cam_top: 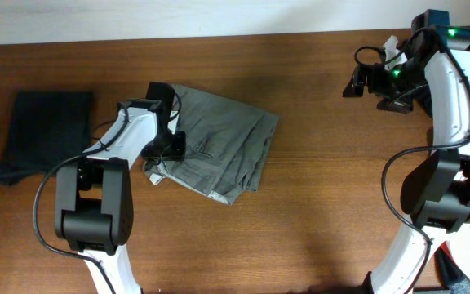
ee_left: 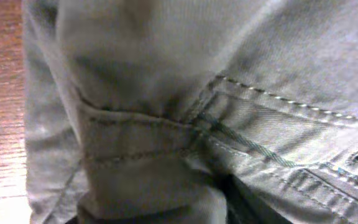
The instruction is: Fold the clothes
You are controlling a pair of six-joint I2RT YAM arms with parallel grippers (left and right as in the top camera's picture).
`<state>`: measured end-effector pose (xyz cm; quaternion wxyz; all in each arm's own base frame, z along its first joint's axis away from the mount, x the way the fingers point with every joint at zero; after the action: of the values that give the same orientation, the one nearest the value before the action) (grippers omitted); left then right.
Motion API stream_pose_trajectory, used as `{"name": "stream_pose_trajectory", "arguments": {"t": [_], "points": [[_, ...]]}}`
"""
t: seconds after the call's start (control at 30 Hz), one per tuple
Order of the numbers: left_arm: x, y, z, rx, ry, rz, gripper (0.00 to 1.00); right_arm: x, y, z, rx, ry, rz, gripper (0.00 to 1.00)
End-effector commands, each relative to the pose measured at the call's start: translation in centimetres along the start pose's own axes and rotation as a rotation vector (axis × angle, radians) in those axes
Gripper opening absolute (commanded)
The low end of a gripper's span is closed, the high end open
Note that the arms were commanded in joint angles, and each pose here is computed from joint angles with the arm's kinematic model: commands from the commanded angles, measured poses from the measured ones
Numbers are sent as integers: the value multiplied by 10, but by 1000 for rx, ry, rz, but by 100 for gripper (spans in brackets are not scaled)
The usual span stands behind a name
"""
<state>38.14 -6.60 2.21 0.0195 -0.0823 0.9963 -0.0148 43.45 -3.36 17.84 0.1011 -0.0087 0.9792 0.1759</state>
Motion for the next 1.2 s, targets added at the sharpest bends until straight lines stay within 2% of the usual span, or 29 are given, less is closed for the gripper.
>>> {"name": "stream_pose_trajectory", "arguments": {"t": [0.0, 0.2, 0.33, 0.4, 0.43, 0.47, 0.6, 1.17], "points": [[3, 27, 15, -149, 33, -7, 60, -1, 2, -7, 12, -14, -9, 99], [-28, 22, -38, -175, -24, -4, 70, -1, 2, -7, 12, -14, -9, 99], [-39, 18, -66, -169, -45, 56, 77, -1, 2, -7, 12, -14, -9, 99], [-41, 17, -71, -167, -47, 80, 86, -1, 2, -7, 12, -14, -9, 99], [-41, 18, -71, -168, -46, 83, 96, -1, 2, -7, 12, -14, -9, 99], [-40, 18, -70, -169, -42, 91, 99, -1, 2, -7, 12, -14, -9, 99], [-36, 19, -66, -174, -20, 129, 99, -1, 2, -7, 12, -14, -9, 99], [-13, 37, -17, -94, 65, 72, 99, -1, 2, -7, 12, -14, -9, 99]]}}
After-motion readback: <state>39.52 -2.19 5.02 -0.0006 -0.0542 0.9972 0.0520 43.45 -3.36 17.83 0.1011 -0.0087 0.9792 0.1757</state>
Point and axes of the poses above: each gripper's point midway between its finger pads, its own z axis out along the fingers, its own y axis along the line the jaws close on, x = y × z, the point moved 2 cm from there along -z, back along the fingers, and after that the axes turned 12 degrees about -z, right-handed, at the moved point
